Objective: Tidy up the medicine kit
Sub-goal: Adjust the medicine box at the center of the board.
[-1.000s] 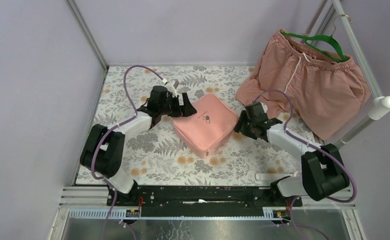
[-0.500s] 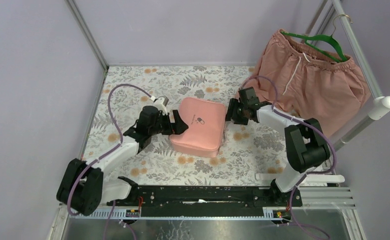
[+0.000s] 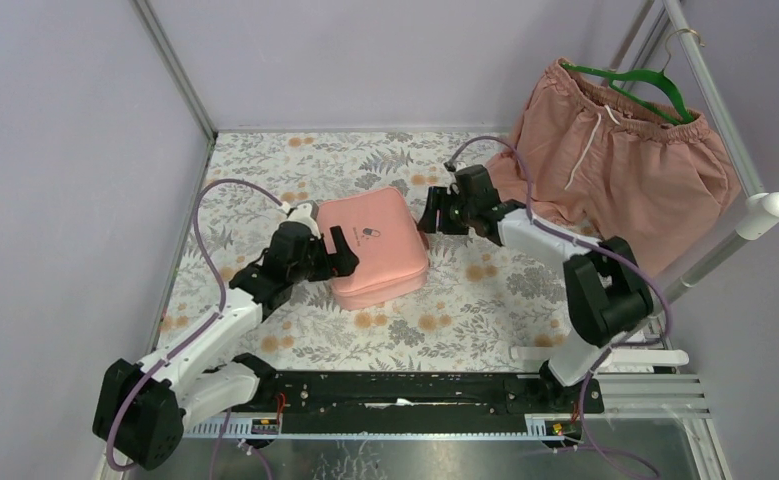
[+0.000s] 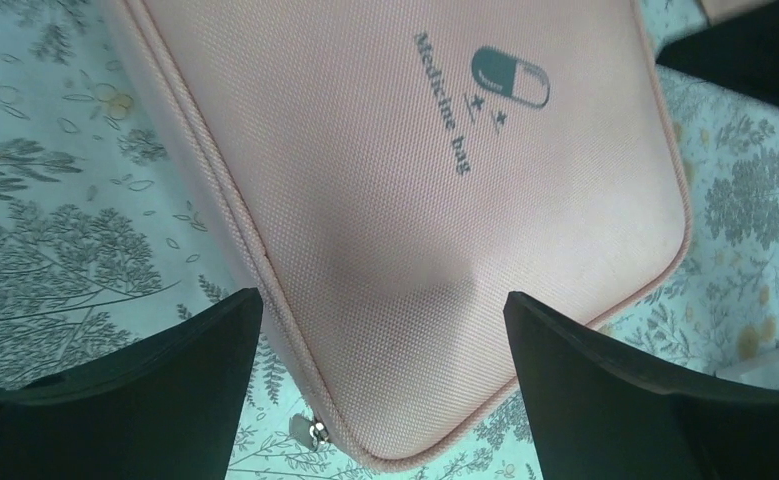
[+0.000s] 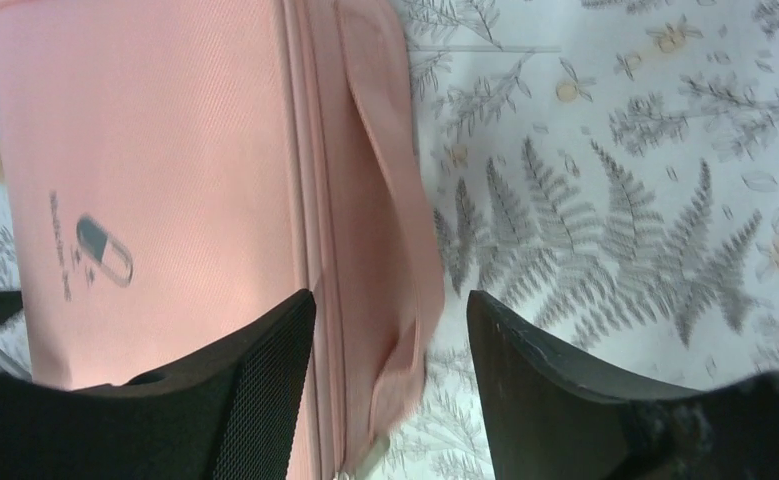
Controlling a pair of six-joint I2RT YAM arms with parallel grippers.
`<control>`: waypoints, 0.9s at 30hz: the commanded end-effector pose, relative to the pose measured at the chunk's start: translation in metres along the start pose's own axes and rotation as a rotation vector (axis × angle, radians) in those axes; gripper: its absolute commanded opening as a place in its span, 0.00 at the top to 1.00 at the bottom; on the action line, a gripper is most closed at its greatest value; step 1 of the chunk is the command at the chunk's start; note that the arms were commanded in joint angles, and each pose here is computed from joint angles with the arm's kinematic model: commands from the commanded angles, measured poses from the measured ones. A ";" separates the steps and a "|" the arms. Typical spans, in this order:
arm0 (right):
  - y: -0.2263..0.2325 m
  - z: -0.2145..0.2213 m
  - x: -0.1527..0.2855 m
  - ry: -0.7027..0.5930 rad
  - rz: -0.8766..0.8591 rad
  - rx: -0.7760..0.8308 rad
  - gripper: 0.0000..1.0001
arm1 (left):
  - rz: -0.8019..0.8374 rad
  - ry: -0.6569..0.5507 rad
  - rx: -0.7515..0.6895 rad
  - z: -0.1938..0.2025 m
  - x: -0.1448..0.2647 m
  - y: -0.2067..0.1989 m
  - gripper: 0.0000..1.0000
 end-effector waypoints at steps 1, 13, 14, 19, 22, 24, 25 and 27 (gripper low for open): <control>0.001 -0.008 0.048 -0.157 0.016 0.070 0.34 | -0.129 -0.124 -0.016 -0.044 0.021 0.005 0.01; -0.033 0.059 0.081 -0.202 -0.289 0.253 0.40 | -0.181 -0.146 -0.168 -0.090 0.036 0.003 0.01; -0.033 0.065 0.080 -0.218 -0.337 0.257 0.42 | -0.179 -0.146 -0.175 -0.092 0.037 0.002 0.01; -0.040 0.077 0.074 -0.320 -0.442 0.311 0.50 | -0.163 -0.138 -0.197 -0.096 0.032 0.000 0.01; -0.041 0.079 0.068 -0.321 -0.444 0.386 0.49 | -0.161 -0.116 -0.202 -0.095 0.026 0.001 0.01; -0.037 0.083 0.066 -0.319 -0.463 0.448 0.46 | -0.160 -0.109 -0.202 -0.094 0.023 0.002 0.01; -0.034 0.085 0.064 -0.320 -0.474 0.478 0.45 | -0.158 -0.109 -0.201 -0.095 0.022 0.003 0.01; -0.029 0.089 0.059 -0.309 -0.486 0.520 0.42 | -0.156 -0.110 -0.200 -0.096 0.020 0.004 0.01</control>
Point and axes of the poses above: each gripper's point midway between its finger pads, its own x axis back along the fingers, its own y axis along the line the jaws close on, z = x × y, the point moved 5 cm from there along x, back along the fingers, and after that the axes turned 15 degrees about -x, right-handed, at the moved point
